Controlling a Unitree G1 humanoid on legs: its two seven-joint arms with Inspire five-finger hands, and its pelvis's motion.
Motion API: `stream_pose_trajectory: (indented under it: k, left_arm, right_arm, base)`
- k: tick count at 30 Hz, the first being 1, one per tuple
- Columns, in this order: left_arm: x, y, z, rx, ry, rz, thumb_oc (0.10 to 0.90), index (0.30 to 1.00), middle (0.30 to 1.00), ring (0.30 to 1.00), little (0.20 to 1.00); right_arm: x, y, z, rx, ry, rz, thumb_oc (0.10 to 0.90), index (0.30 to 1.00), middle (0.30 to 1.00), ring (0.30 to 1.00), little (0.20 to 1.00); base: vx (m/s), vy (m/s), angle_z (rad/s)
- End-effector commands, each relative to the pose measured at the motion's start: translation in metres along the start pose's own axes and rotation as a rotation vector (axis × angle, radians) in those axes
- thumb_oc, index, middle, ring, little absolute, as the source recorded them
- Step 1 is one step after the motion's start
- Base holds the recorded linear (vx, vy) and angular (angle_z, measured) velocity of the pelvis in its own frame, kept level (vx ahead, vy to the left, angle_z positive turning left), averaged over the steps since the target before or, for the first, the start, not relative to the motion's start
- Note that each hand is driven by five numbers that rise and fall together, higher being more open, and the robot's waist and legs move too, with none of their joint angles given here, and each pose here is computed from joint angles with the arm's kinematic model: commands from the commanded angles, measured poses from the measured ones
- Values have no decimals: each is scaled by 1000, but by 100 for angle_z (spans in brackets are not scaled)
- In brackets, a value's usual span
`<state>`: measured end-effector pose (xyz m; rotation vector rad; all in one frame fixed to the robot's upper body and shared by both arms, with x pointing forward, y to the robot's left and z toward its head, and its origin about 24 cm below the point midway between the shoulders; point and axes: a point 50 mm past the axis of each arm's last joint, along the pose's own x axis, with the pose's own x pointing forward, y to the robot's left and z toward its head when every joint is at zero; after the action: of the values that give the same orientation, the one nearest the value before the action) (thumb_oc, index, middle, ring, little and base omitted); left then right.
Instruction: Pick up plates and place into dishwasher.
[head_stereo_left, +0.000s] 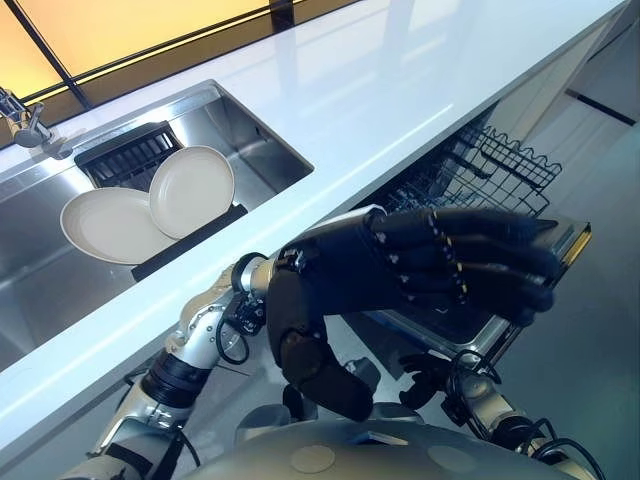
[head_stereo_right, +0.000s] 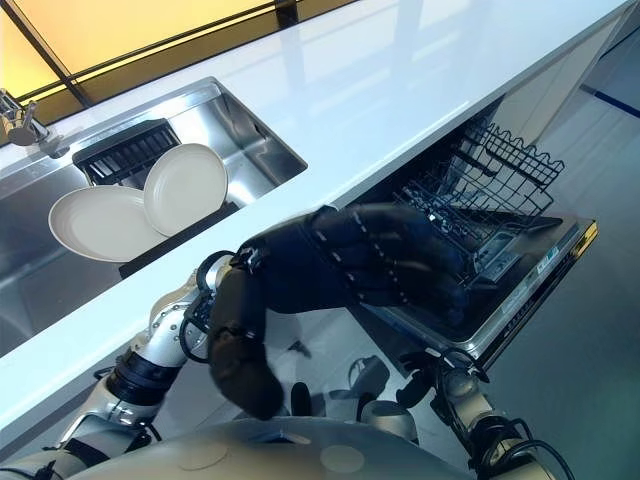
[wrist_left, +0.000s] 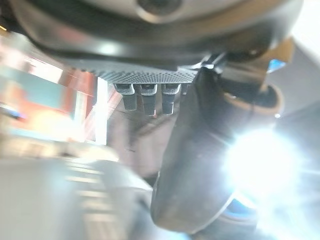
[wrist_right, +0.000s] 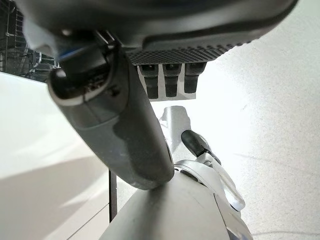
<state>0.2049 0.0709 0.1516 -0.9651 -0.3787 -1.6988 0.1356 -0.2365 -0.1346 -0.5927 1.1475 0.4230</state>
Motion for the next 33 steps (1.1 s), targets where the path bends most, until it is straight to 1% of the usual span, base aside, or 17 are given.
stream_pose_trajectory:
  k: [1, 2, 5, 6, 8, 10, 11, 12, 13, 14, 15, 16, 18, 20, 26, 30, 33]
  left_arm:
    - [8, 0, 39, 298, -254, 124, 800, 900, 900, 900, 900]
    - [7, -1, 41, 320, -253, 138, 800, 900, 900, 900, 900]
    - [-5, -8, 77, 846, -183, 392, 800, 900, 900, 900, 900]
    - [-9, -15, 93, 1159, -77, 502, 800, 900, 900, 900, 900]
    - [-8, -21, 104, 1451, -11, 571, 800, 900, 900, 900, 900]
    - [-5, -19, 136, 1985, 200, 682, 800, 900, 900, 900, 900]
    - [-3, -18, 147, 2053, 238, 703, 800, 900, 900, 900, 900]
    - [1, -18, 170, 2299, 342, 723, 800, 900, 900, 900, 900]
    - [5, -19, 187, 2478, 437, 702, 800, 900, 900, 900, 900]
    - [6, -20, 190, 2502, 433, 697, 800, 900, 900, 900, 900]
    - [10, -21, 217, 2739, 642, 672, 800, 900, 900, 900, 900]
    - [13, -21, 237, 2877, 848, 615, 800, 900, 900, 900, 900]
    - [17, -21, 255, 2932, 1023, 569, 800, 900, 900, 900, 900]
    - [21, -21, 267, 2925, 1203, 525, 800, 900, 900, 900, 900]
    - [15, -11, 277, 2857, 1661, 309, 800, 900, 900, 900, 900]
    - [15, -3, 275, 2835, 1820, 105, 800, 900, 900, 900, 900]
    - [21, 4, 271, 2797, 1844, 43, 800, 900, 900, 900, 900]
  right_arm:
    - [4, -7, 12, -14, -55, -12, 800, 900, 900, 900, 900]
    - [4, -6, 12, -13, -56, -12, 800, 900, 900, 900, 900]
    - [4, -4, 7, -8, -51, -19, 800, 900, 900, 900, 900]
    - [3, -3, 3, -7, -44, -23, 800, 900, 900, 900, 900]
    - [3, -1, 0, -8, -37, -25, 800, 900, 900, 900, 900]
    - [5, 6, -9, -4, -21, -24, 800, 900, 900, 900, 900]
    - [5, 7, -10, -3, -18, -24, 800, 900, 900, 900, 900]
    - [5, 7, -12, -3, -11, -23, 800, 900, 900, 900, 900]
    - [6, 8, -12, -3, -6, -22, 800, 900, 900, 900, 900]
    - [6, 8, -12, -2, -7, -22, 800, 900, 900, 900, 900]
    - [6, 8, -12, -4, 4, -23, 800, 900, 900, 900, 900]
    - [6, 6, -12, 0, 11, -26, 800, 900, 900, 900, 900]
    - [6, 5, -12, 6, 20, -28, 800, 900, 900, 900, 900]
    - [5, 1, -14, 12, 31, -32, 800, 900, 900, 900, 900]
    - [4, -4, -21, 32, 70, -46, 800, 900, 900, 900, 900]
    - [3, -8, -27, 49, 100, -60, 800, 900, 900, 900, 900]
    - [2, -10, -30, 71, 118, -73, 800, 900, 900, 900, 900]
  base:
    - [0, 0, 0]
    - [0, 0, 0]
    - [0, 0, 0]
    - [5, 6, 4]
    - [12, 8, 3]
    - [34, 7, 4]
    - [33, 2, 8]
    - [33, -1, 12]
    - [28, -2, 14]
    - [32, 1, 11]
    - [26, 9, 6]
    - [44, 16, 2]
    - [38, 21, 0]
    - [47, 33, 1]
    - [74, 54, 1]
    - [94, 66, 1]
    - [103, 69, -3]
